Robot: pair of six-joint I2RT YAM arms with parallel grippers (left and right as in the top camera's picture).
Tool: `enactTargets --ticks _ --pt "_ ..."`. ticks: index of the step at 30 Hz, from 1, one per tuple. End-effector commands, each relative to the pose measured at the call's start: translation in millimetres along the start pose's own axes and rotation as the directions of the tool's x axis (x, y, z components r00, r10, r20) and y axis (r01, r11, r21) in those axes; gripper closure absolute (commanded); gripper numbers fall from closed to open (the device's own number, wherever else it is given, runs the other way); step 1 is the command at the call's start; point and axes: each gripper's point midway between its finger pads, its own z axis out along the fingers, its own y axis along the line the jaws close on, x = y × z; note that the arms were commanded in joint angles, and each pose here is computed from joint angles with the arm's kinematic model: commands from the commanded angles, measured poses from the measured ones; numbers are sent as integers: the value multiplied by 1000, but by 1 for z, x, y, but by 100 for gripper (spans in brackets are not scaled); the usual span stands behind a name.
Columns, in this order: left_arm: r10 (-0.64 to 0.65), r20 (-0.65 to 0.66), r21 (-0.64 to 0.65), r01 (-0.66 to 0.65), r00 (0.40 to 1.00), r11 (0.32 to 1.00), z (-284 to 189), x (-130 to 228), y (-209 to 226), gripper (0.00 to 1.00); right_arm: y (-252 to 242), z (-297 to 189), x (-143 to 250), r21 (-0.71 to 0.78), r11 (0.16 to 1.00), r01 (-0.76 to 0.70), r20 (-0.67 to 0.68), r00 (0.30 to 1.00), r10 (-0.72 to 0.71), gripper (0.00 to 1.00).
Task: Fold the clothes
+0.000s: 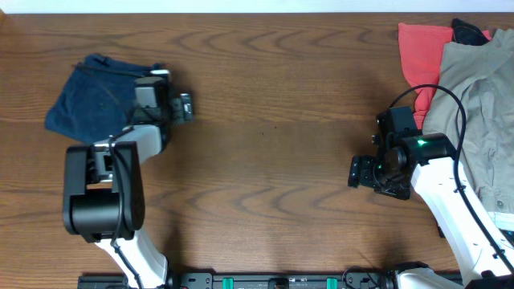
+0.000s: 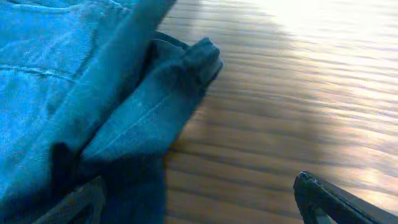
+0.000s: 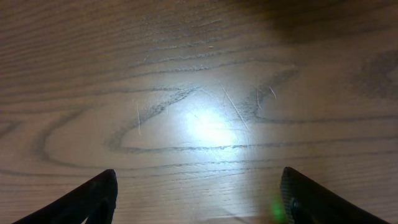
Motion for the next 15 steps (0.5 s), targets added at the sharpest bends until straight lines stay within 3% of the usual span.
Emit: enactTargets --ticks 1,9,15 --pt "-10 1 -63 10 1000 998 3 -2 25 2 0 -4 -6 0 1000 7 26 1000 -7 17" --pt "55 7 56 -56 998 997 -2 -3 -28 2 7 -5 -21 -27 1000 7 86 996 -4 11" --pt "183 -85 160 -168 979 973 -13 32 -94 2 18 -8 -45 -70 997 22 185 983 -9 4"
